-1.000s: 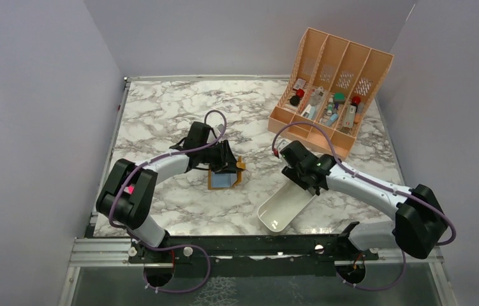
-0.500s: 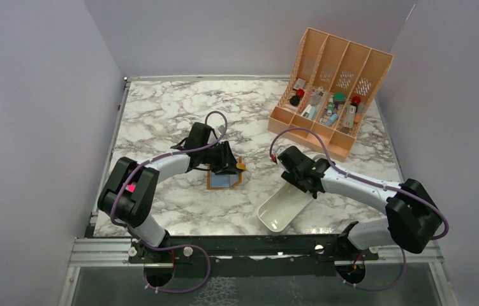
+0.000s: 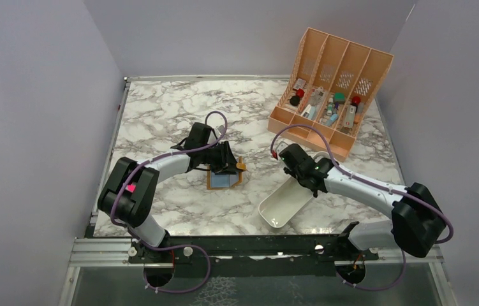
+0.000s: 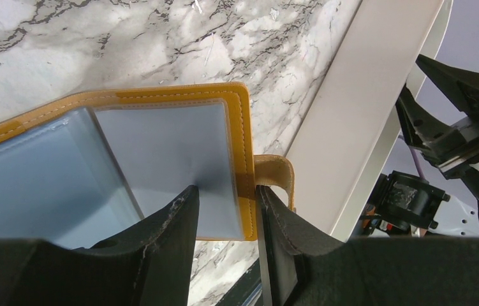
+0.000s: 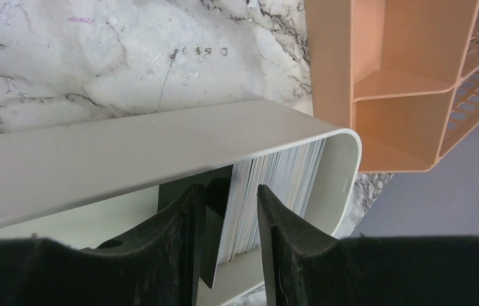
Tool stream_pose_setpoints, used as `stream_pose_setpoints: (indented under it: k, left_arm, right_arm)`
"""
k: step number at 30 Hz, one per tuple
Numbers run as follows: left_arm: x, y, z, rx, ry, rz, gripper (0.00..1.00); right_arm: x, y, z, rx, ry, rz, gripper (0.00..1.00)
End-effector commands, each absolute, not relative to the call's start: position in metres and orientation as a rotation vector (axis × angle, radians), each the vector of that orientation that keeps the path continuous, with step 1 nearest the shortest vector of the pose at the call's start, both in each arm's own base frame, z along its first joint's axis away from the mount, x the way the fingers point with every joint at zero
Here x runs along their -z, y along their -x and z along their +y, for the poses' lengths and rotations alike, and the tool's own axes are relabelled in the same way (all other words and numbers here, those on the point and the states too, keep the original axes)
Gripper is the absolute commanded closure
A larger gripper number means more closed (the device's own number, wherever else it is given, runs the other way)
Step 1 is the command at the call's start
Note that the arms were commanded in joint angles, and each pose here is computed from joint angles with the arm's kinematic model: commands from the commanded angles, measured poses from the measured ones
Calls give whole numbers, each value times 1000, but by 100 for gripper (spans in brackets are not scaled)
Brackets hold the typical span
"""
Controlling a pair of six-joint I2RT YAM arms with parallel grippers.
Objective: Put the credit cards into the card holder
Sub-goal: Pick up the credit card from the storage box.
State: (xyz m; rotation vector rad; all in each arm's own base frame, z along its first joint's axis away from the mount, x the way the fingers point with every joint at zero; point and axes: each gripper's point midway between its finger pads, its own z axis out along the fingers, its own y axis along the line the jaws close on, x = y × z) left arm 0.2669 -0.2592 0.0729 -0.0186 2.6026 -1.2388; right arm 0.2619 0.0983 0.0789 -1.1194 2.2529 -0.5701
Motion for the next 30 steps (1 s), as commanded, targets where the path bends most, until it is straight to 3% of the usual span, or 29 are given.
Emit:
stream_pose_setpoints:
  k: [1,12,30]
  left_arm:
    - [-78,-276,-261,1216,-2,2570,59]
    - [-78,-277,-260,1202,8,2576,59]
    - [-75,-279,-262,1186,23,2583,58]
  right_arm:
    - [-102,-274,96,609,1053,2201,63]
    - [-106,-270,106,518,1064,2223,85]
    - [-136,-253,125,300,1036,2270,94]
